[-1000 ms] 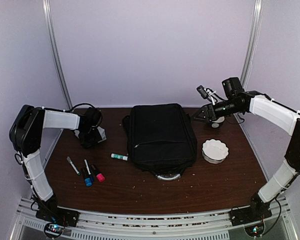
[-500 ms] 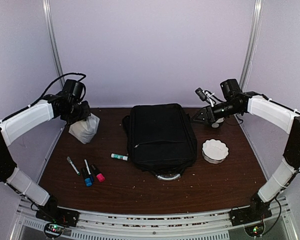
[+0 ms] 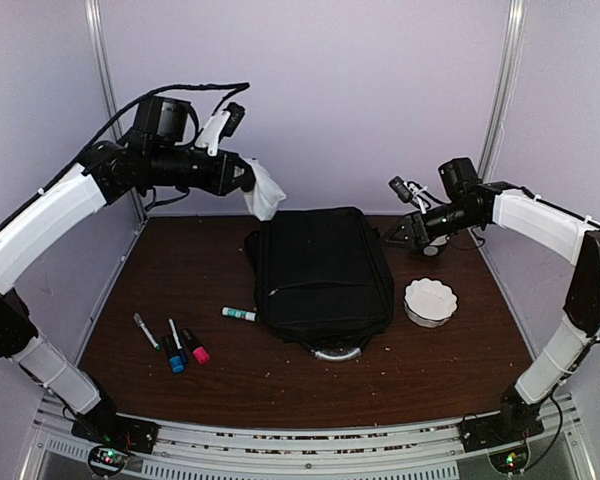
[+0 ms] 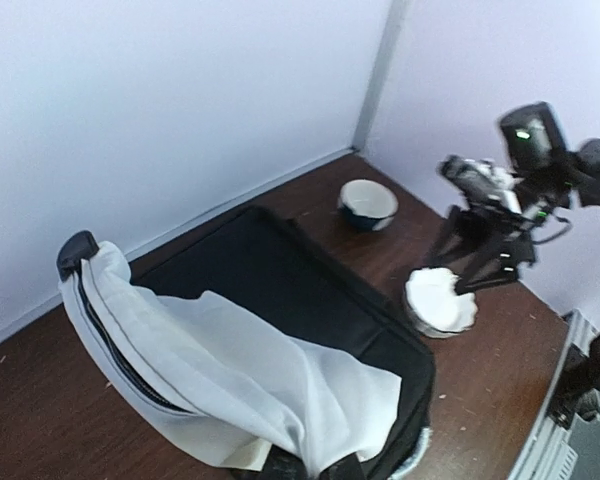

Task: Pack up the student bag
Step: Pick up the files from the center of the board, then put down the files at the center of the board.

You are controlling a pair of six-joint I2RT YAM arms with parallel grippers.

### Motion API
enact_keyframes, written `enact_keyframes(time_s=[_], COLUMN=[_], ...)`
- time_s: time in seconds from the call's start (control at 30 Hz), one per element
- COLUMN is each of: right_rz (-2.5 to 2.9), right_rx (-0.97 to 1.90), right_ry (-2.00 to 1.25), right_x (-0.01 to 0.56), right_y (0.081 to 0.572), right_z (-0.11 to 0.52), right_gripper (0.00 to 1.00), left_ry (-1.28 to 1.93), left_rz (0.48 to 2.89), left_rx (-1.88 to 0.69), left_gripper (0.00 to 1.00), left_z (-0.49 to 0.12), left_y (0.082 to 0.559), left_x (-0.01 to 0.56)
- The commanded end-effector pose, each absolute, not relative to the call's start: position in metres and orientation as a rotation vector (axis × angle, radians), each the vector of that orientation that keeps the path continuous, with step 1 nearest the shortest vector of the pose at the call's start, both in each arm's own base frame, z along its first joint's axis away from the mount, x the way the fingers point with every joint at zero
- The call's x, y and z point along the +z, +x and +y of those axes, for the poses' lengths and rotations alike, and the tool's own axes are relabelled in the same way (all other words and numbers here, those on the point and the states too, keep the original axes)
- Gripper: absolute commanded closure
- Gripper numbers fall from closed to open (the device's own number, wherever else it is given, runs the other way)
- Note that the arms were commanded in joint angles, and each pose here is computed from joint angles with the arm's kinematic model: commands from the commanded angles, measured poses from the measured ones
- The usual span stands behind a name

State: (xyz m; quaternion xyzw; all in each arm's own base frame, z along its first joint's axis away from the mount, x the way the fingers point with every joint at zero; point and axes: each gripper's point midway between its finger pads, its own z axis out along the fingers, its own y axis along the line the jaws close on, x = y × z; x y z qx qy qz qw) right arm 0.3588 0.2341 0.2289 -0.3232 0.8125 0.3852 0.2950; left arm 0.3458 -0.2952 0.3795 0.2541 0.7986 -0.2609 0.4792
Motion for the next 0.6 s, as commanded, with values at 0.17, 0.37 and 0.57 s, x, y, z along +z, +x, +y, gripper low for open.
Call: enact_keyframes(time_s=[0.17,0.37,0.57], right_rz=[2.105,2.107,2.118], right_rx=[0.969,0.954,0.958], right_ry=[-0.83,-0.804,-0.789], right_x=[0.256,0.257,0.253], right_y=[0.367,0.372,0.376], right_z=[0.218,0.209,0.206], right_gripper=[0.41,0.41,0.41], left_ry=[1.27,1.532,1.762], left_rz=[1.651,1.621,1.488], left_rx=[-0.892,-0.931,-0.894], left_gripper=[1.0,1.0,1.0], left_z=[-0.411,-0.447,-0.481], left_y=[0.267,0.22,0.17], left_x=[0.387,0.352,0.33])
